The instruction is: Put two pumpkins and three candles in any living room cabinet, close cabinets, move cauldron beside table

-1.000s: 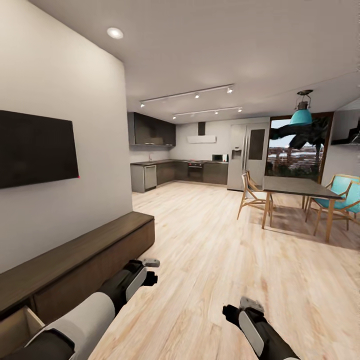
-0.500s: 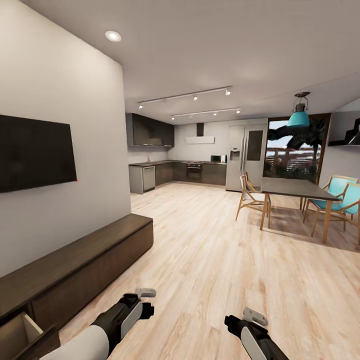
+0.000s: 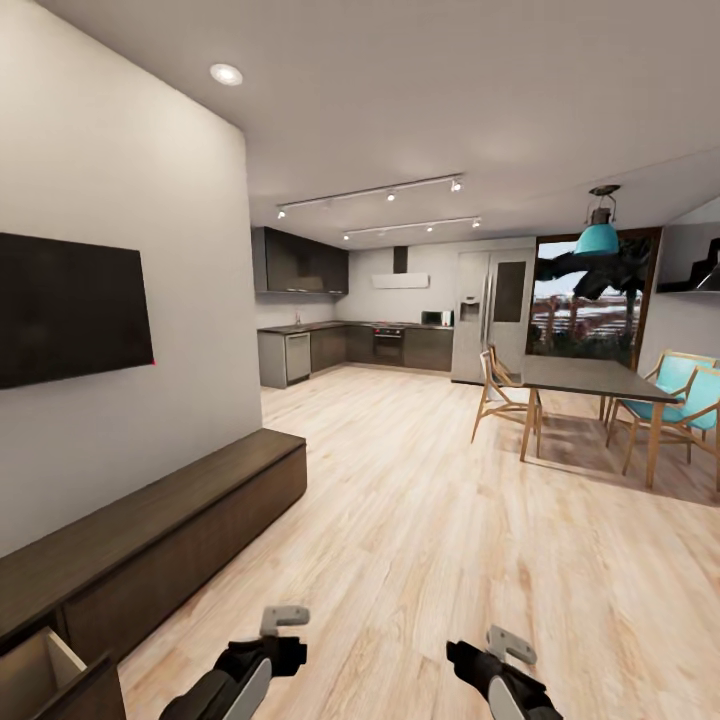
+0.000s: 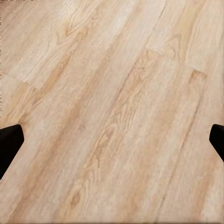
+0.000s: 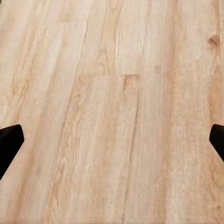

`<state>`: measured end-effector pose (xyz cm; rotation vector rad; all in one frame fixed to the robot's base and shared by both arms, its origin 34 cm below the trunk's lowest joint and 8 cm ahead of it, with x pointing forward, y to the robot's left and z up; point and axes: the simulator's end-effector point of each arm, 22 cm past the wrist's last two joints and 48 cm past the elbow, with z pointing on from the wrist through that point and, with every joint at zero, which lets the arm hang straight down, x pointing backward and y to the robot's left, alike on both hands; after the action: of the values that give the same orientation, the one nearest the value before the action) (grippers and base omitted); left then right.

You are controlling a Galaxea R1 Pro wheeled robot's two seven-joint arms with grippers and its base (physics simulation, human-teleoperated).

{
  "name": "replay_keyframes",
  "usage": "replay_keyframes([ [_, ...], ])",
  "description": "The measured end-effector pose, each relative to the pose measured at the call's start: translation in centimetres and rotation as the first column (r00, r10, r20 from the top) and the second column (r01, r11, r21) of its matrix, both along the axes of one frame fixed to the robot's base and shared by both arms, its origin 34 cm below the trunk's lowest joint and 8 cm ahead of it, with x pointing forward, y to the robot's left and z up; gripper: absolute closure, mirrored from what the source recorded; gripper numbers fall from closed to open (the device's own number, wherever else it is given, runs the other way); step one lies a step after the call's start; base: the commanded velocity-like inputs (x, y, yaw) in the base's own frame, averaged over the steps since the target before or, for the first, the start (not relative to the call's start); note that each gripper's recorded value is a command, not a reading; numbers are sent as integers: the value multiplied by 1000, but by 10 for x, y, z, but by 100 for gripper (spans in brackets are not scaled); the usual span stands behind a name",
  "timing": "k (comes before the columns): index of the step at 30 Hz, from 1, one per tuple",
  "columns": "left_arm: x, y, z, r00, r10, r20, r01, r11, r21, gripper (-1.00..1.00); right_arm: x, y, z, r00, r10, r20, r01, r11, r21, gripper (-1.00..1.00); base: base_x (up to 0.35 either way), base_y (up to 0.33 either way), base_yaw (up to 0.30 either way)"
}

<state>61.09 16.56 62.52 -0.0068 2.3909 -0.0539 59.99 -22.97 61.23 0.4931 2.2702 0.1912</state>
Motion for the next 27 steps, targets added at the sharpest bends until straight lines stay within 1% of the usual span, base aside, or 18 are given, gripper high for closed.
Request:
replay_keyframes([
  [4, 4, 7, 13, 1000, -2, 25, 2, 1000, 2, -100, -4, 1, 4, 1000, 4, 14, -4, 1000, 3, -100, 0, 0, 0],
  [6, 4, 15, 21, 999, 1, 40, -2, 1000, 6, -100, -5, 1, 8, 1000, 7, 15, -7, 1000, 4, -100, 0, 0, 0],
  [10, -1, 23, 19, 999, 5, 42, -5, 1000, 15, -100, -7, 1, 8, 1000, 6, 15, -7, 1000, 4, -100, 0, 0, -75],
  [20, -7, 30, 9, 999, 16, 33, -17, 999, 41, -100, -8, 0, 8, 1000, 2, 20, -2, 1000, 6, -100, 0, 0, -238],
  [27, -7, 29, 8, 999, 16, 32, -17, 999, 31, -100, -8, -2, 8, 1000, -1, 21, 1, 1000, 4, -100, 0, 0, -271],
])
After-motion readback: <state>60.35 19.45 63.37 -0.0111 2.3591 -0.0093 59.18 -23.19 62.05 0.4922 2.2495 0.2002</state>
